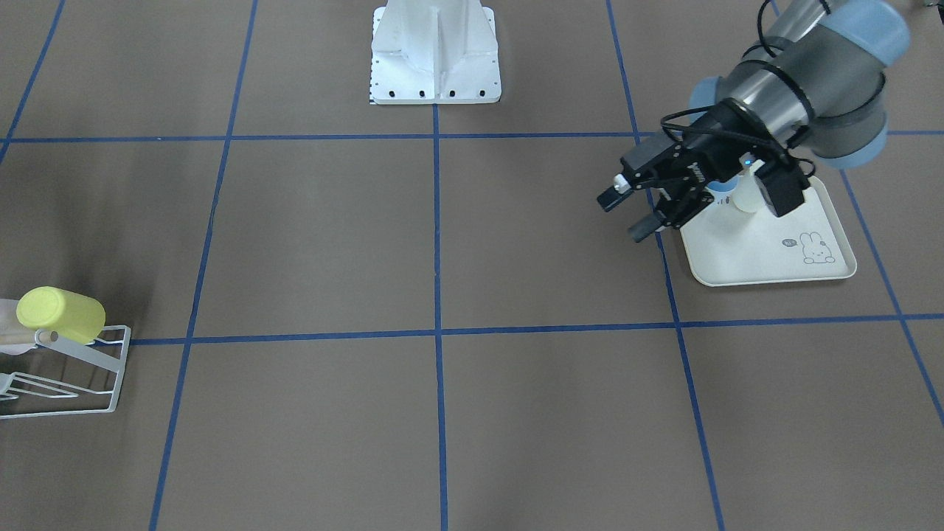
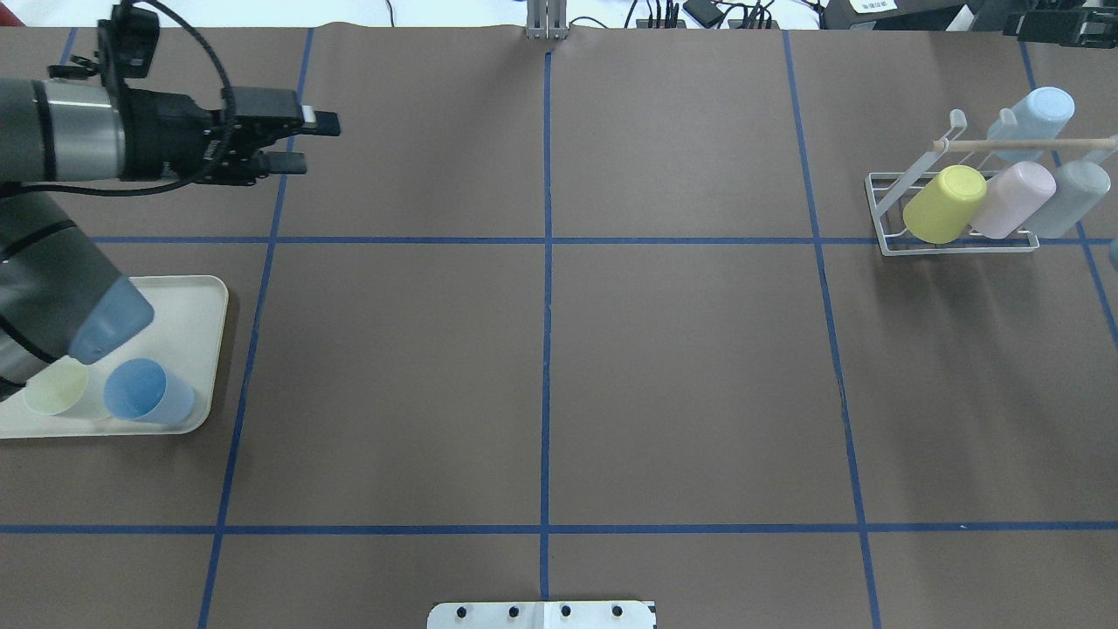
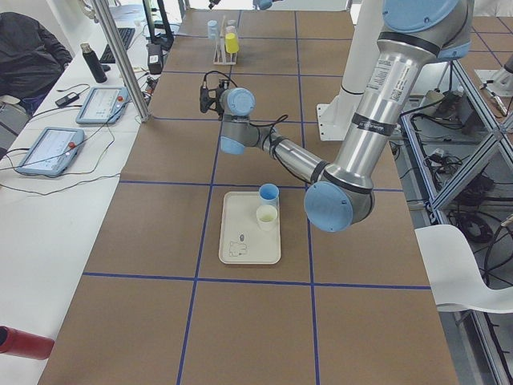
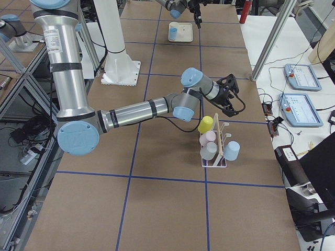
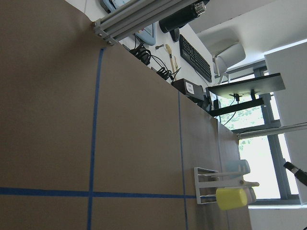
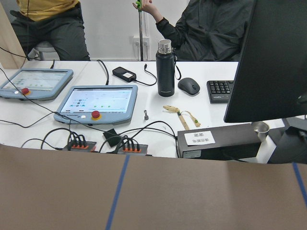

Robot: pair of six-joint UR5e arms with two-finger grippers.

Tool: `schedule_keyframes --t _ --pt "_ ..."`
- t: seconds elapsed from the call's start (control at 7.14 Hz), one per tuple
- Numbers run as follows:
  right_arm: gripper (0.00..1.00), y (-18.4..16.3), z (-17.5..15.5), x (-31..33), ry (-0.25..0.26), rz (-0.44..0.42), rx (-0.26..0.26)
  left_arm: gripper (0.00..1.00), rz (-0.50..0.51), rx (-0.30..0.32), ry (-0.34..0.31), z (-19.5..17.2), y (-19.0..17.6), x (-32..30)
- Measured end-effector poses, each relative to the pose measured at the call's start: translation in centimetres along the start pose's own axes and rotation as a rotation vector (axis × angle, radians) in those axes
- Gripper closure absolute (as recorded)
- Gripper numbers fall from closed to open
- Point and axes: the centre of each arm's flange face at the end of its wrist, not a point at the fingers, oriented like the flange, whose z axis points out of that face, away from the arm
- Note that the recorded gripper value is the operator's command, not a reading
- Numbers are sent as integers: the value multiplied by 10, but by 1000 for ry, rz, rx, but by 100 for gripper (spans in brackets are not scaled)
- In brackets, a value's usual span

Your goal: Transfer IKEA cup to right arm and place on rack

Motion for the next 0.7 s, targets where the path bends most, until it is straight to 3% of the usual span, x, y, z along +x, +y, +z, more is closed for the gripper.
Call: schedule_keyframes --t 0.28,0.7 --pt "0 -2 -4 -48 -107 221 -53 1 135 -25 -126 -59 -11 -70" --pt "0 26 7 -128 -268 471 -142 1 265 -69 -297 -99 -6 -137"
